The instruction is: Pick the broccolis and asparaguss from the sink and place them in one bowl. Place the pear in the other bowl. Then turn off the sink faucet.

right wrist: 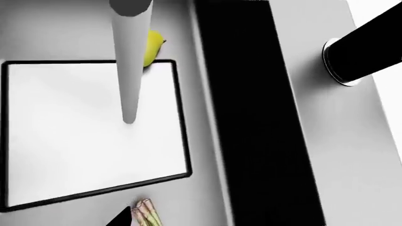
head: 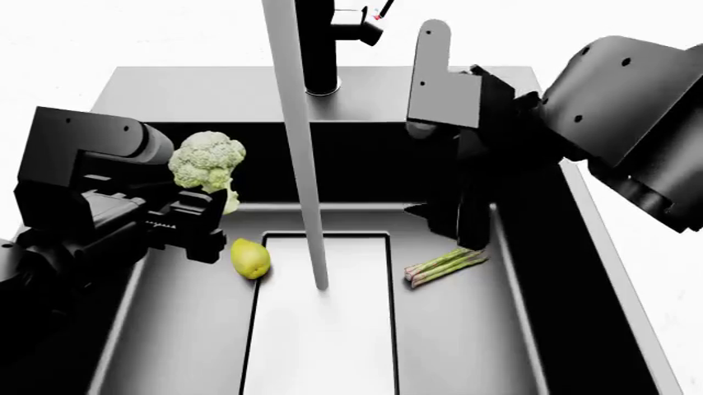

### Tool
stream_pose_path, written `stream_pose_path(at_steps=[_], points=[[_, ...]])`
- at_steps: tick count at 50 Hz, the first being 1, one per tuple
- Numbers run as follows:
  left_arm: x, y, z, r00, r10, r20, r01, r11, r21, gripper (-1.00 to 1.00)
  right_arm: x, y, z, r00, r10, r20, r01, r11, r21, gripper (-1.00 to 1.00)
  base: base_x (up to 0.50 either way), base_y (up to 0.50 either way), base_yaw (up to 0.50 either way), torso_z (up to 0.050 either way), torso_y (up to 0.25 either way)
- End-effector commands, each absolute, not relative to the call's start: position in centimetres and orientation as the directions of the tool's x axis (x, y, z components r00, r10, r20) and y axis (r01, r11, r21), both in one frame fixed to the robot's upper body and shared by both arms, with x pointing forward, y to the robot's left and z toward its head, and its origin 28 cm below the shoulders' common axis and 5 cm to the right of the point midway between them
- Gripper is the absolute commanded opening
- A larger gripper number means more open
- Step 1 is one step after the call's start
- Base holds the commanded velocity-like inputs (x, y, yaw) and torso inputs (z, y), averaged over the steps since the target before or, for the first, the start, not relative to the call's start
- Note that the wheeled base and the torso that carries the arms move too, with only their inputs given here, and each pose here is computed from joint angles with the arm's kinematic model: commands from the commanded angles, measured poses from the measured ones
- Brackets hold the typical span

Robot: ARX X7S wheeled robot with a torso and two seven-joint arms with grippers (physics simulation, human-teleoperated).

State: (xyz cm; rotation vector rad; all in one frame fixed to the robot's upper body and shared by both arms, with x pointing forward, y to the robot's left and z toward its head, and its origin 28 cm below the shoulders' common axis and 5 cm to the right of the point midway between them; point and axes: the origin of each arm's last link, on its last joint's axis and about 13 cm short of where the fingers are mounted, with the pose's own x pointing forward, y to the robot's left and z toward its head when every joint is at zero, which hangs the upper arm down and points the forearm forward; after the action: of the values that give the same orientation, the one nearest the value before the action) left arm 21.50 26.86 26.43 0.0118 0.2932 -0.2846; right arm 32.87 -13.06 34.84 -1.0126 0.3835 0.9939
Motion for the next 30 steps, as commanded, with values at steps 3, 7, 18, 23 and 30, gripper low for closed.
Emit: stream_pose_path(at_steps=[3, 7, 18, 23, 30], points=[[21.5, 26.8, 26.7, 0.923, -0.271, -0.275, 0.272, 0.962, -0.035, -1.00, 34.3, -12.7, 32.5, 0.443, 0.466, -0.766, -0.882, 0.073, -0.466, 1.00, 0.00, 0.00, 0.00, 0.000, 0.000], [21.6, 26.8, 26.6, 0.921, -0.274, -0.276, 0.274, 0.961, -0.038, -1.00, 34.8, -12.6, 31.6, 0.423, 0.452, -0.785, -0.893, 0.061, -0.446, 1.00, 0.00, 0.00, 0.00, 0.000, 0.000], [21.6, 26.8, 26.4, 0.921, -0.274, -0.279, 0.272, 0.961, -0.044, -1.00, 35.9, -12.1, 29.5, 0.375, 0.441, -0.816, -0.915, 0.037, -0.401, 1.00, 0.00, 0.00, 0.00, 0.000, 0.000], [21.5, 26.9, 26.3, 0.922, -0.271, -0.276, 0.269, 0.962, -0.045, -1.00, 36.3, -11.9, 28.5, 0.354, 0.431, -0.830, -0.924, 0.024, -0.381, 1.00, 0.00, 0.00, 0.00, 0.000, 0.000], [21.5, 27.0, 26.3, 0.924, -0.270, -0.271, 0.267, 0.963, -0.050, -1.00, 36.9, -11.7, 27.6, 0.336, 0.404, -0.851, -0.932, 0.014, -0.361, 1.00, 0.00, 0.00, 0.00, 0.000, 0.000]])
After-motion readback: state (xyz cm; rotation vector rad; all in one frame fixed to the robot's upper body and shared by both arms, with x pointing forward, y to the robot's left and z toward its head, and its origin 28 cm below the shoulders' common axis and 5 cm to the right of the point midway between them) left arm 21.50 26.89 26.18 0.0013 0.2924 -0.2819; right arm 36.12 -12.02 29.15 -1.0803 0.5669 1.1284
